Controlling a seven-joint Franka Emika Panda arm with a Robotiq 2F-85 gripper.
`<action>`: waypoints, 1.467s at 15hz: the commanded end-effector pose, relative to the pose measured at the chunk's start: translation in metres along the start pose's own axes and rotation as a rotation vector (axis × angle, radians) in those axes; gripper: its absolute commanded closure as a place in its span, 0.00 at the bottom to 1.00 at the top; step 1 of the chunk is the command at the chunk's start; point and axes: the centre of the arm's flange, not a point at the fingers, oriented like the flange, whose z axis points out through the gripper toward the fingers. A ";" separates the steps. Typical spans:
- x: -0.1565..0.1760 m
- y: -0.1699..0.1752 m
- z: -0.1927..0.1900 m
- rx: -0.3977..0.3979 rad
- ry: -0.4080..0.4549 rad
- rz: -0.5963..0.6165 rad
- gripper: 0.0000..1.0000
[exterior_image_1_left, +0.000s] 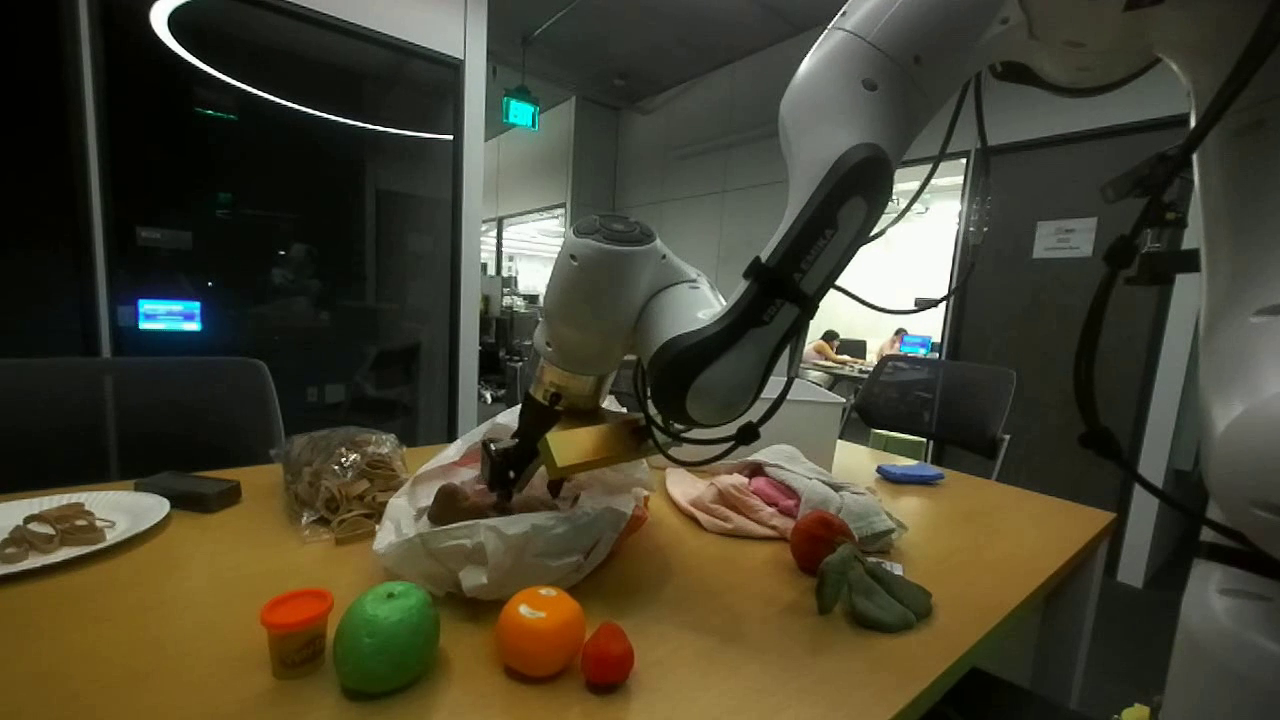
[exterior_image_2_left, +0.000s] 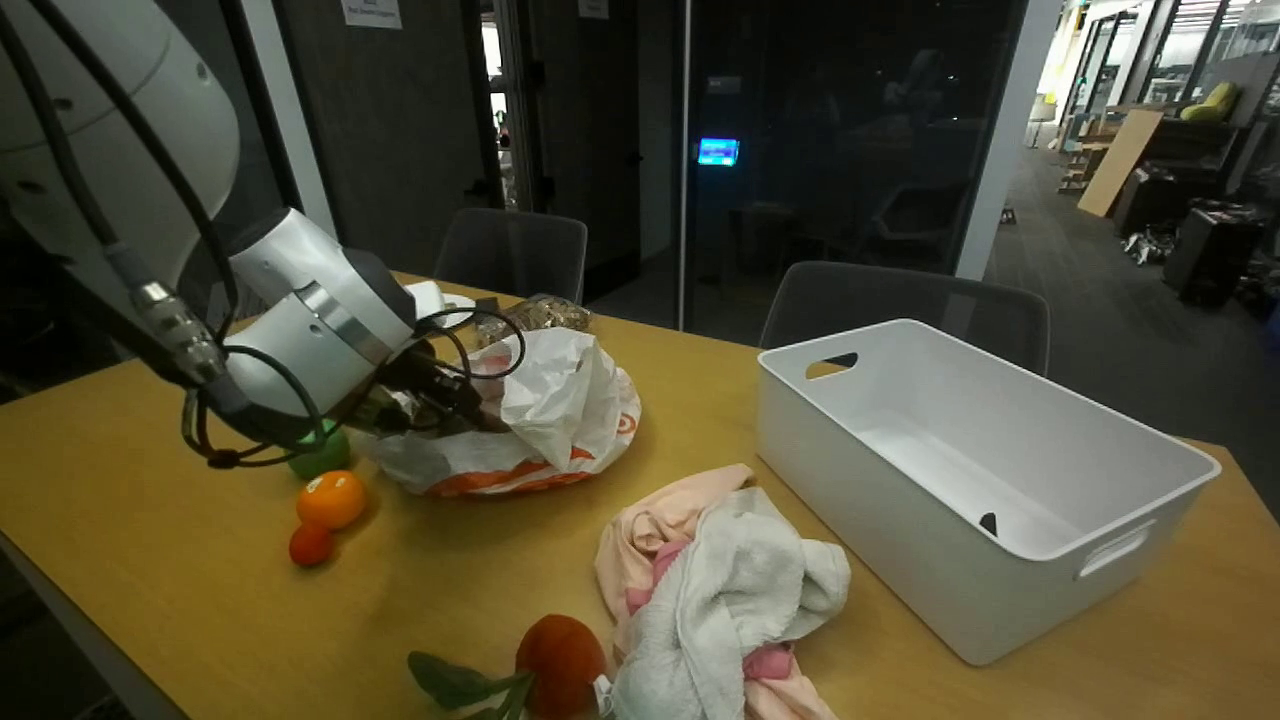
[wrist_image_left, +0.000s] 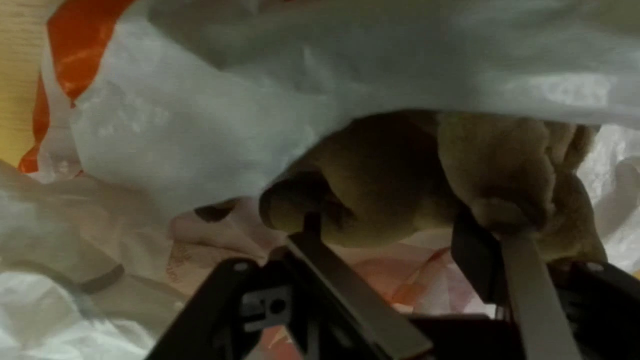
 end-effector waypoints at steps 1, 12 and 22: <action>0.017 0.002 -0.051 0.034 0.051 0.018 0.01; -0.068 -0.075 -0.140 0.300 -0.095 -0.167 0.00; -0.083 -0.036 -0.177 0.146 -0.148 -0.288 0.00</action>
